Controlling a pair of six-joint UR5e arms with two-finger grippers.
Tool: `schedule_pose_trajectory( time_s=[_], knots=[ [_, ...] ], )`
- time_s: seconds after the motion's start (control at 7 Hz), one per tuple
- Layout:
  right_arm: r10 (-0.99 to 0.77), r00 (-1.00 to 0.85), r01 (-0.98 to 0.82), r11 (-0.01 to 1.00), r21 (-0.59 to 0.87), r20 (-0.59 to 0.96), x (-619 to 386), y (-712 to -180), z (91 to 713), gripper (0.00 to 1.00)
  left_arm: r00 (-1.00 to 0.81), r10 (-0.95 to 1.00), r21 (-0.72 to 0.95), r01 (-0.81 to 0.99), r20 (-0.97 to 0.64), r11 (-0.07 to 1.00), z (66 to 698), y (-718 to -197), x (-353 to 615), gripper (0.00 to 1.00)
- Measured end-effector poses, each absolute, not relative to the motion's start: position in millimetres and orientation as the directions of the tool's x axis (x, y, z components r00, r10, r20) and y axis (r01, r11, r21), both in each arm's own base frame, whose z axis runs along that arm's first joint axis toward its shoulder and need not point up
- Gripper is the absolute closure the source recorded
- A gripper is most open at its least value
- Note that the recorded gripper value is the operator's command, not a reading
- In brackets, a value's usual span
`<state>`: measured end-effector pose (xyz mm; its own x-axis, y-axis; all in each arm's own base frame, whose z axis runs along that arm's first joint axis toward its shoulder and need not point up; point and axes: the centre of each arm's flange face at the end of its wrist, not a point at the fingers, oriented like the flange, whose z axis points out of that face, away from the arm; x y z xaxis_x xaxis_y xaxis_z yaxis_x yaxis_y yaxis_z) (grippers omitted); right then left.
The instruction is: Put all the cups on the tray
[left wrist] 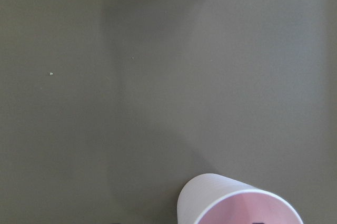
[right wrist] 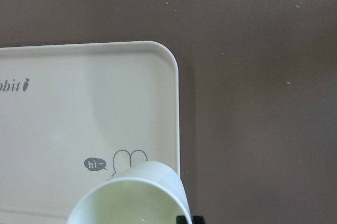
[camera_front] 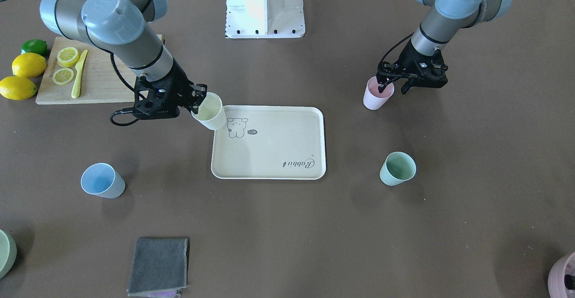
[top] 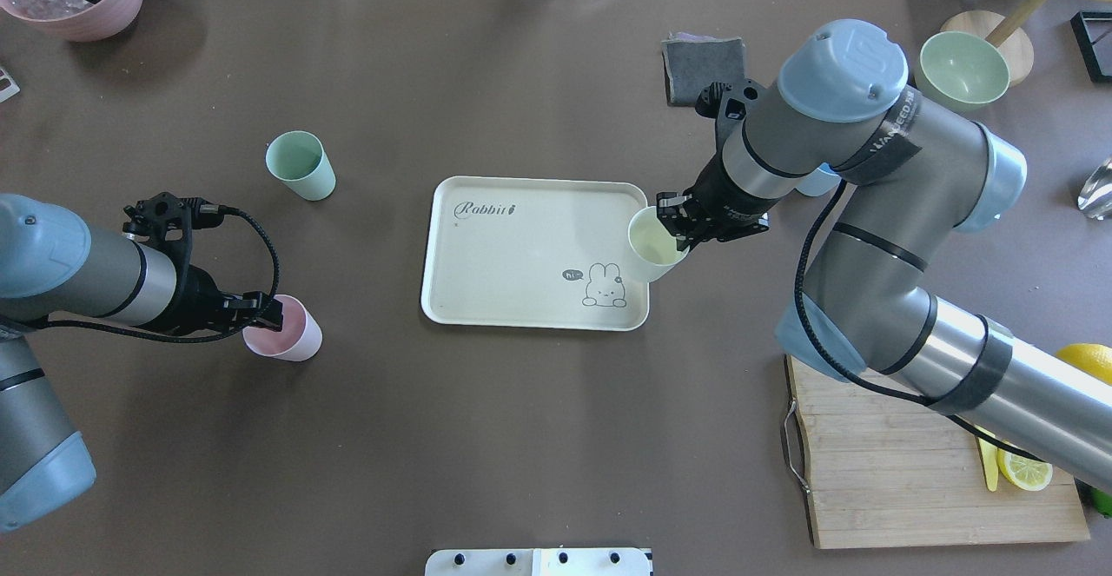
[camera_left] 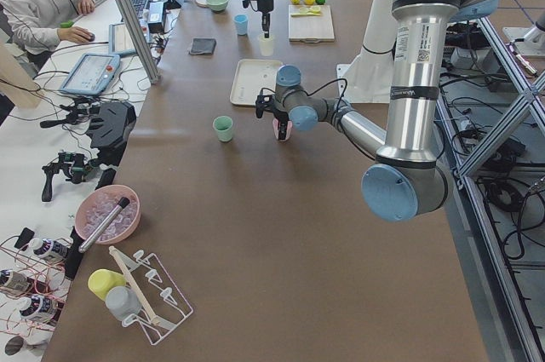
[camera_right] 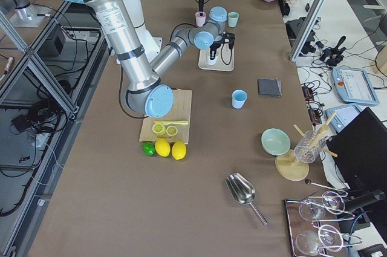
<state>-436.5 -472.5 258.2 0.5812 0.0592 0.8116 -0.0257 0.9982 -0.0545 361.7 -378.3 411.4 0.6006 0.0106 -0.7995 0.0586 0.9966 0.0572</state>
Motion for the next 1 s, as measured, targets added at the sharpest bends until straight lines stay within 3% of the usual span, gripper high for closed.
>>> schedule_pose_trajectory(
  time_s=[0.29,0.57,1.0],
  knots=[
    [0.069,0.597,-0.027,0.997,-0.066,0.799,-471,-475,254,1.0,0.6,0.013,0.058,0.055,-0.8,0.997,410,-377,364,1.0],
    [0.071,0.612,-0.031,0.997,-0.065,0.788,-487,-477,260,0.01,0.597,0.014,0.058,0.054,-0.802,0.997,401,-379,368,1.0],
    [0.058,0.576,-0.027,0.998,-0.051,0.816,-481,-480,251,0.0,0.606,-0.03,0.017,0.071,-0.795,0.997,323,-401,400,1.0]
  ],
)
